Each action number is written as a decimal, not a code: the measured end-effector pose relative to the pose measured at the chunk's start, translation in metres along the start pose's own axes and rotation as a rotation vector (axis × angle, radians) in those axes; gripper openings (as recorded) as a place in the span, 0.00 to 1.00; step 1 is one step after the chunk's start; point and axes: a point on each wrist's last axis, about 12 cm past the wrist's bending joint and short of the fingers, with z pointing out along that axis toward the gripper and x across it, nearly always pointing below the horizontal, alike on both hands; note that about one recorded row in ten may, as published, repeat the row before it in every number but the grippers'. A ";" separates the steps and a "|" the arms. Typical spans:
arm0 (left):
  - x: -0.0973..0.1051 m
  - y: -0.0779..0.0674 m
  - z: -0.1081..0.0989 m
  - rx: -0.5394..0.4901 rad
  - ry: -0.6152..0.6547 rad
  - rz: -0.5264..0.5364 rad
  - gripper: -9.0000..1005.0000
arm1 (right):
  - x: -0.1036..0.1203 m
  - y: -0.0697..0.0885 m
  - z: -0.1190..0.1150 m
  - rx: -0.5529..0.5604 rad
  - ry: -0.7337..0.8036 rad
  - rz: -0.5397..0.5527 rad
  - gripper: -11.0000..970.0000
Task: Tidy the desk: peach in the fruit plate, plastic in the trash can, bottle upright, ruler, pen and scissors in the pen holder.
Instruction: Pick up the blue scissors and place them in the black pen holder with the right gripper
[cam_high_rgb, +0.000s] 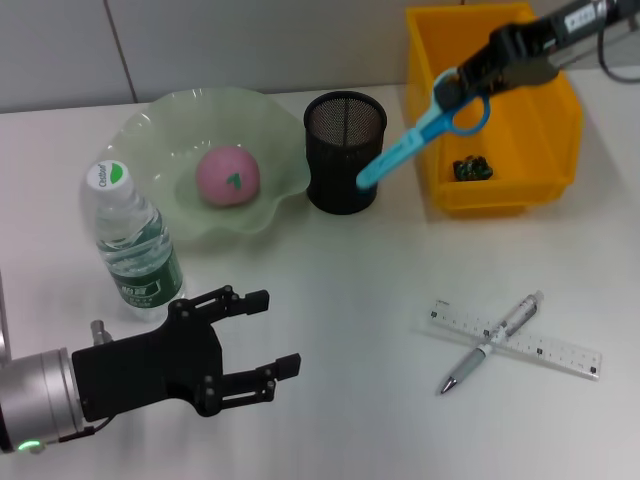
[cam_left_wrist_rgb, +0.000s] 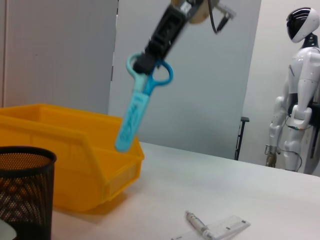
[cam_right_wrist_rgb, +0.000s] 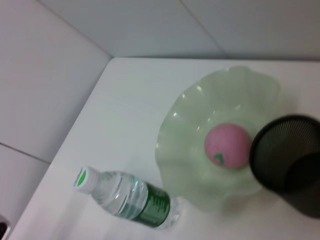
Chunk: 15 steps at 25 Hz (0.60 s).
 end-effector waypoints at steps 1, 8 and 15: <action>0.001 0.000 0.000 -0.003 0.001 -0.001 0.81 | -0.004 0.002 -0.003 0.017 0.000 -0.008 0.09; 0.007 0.001 0.001 -0.033 0.020 -0.009 0.81 | -0.036 0.015 -0.011 0.165 -0.011 -0.059 0.09; 0.006 0.002 0.002 -0.048 0.010 -0.025 0.81 | -0.057 0.025 0.009 0.271 -0.010 -0.128 0.09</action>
